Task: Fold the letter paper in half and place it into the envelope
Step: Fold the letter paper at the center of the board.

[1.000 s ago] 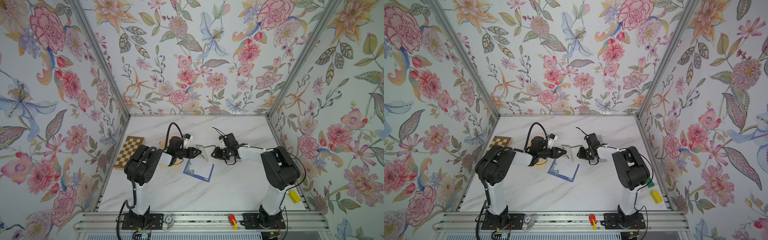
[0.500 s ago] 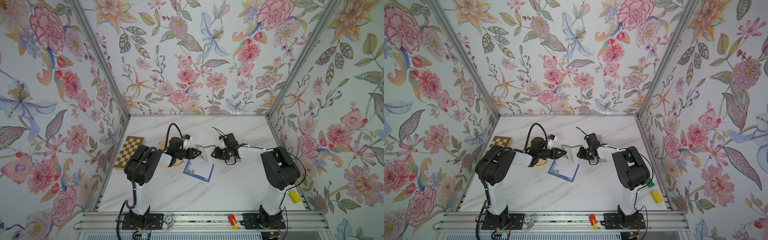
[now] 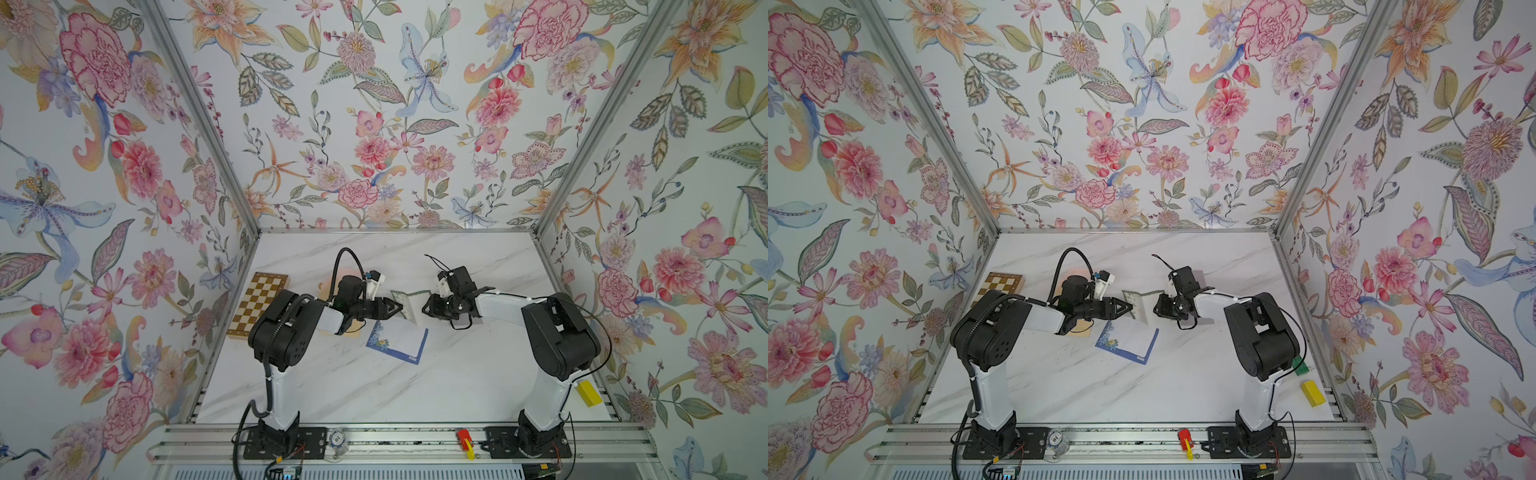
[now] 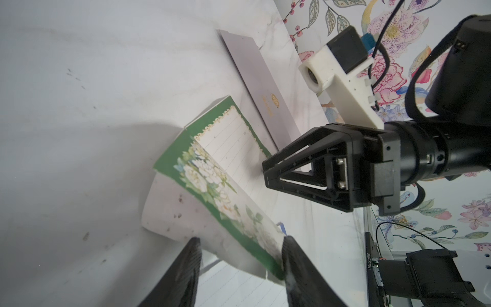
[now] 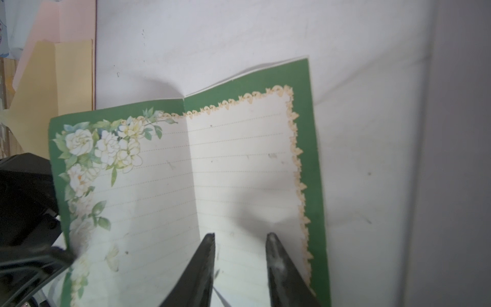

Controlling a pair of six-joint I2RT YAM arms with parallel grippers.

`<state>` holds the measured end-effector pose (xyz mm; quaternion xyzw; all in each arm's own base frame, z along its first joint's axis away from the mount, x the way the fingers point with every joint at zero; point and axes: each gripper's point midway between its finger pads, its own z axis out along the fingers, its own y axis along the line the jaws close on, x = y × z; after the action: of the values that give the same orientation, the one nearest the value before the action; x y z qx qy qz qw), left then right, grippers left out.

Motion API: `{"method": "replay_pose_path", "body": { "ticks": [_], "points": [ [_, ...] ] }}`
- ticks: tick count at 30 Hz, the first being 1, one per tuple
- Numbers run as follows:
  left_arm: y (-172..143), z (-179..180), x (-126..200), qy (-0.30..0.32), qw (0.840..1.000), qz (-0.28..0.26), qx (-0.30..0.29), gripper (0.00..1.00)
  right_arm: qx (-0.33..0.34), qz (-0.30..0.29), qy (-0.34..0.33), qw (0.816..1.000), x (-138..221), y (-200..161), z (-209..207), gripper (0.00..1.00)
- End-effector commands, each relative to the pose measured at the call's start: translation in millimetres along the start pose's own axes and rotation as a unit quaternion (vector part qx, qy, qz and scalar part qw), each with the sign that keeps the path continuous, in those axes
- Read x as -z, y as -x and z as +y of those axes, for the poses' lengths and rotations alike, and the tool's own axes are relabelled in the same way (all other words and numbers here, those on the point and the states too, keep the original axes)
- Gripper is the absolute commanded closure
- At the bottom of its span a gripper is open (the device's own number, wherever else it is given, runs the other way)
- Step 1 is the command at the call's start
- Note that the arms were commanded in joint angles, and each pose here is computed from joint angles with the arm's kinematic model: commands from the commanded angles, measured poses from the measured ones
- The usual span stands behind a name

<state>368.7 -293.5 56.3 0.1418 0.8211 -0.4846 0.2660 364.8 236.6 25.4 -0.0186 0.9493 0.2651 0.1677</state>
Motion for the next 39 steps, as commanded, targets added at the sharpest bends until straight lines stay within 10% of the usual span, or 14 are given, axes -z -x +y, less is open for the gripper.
{"method": "replay_pose_path", "body": {
  "ticks": [1, 39],
  "points": [
    [3.3, -8.3, 6.0, -0.015, 1.000, -0.004, -0.002, 0.47, -0.039, 0.093, -0.055, 0.993, -17.3, -57.4, -35.1, 0.64],
    [0.3, -22.3, 23.1, -0.013, 1.000, -0.010, -0.002, 0.42, -0.086, 0.110, -0.059, 0.989, -19.0, -70.0, -49.7, 0.63]
  ]
}}
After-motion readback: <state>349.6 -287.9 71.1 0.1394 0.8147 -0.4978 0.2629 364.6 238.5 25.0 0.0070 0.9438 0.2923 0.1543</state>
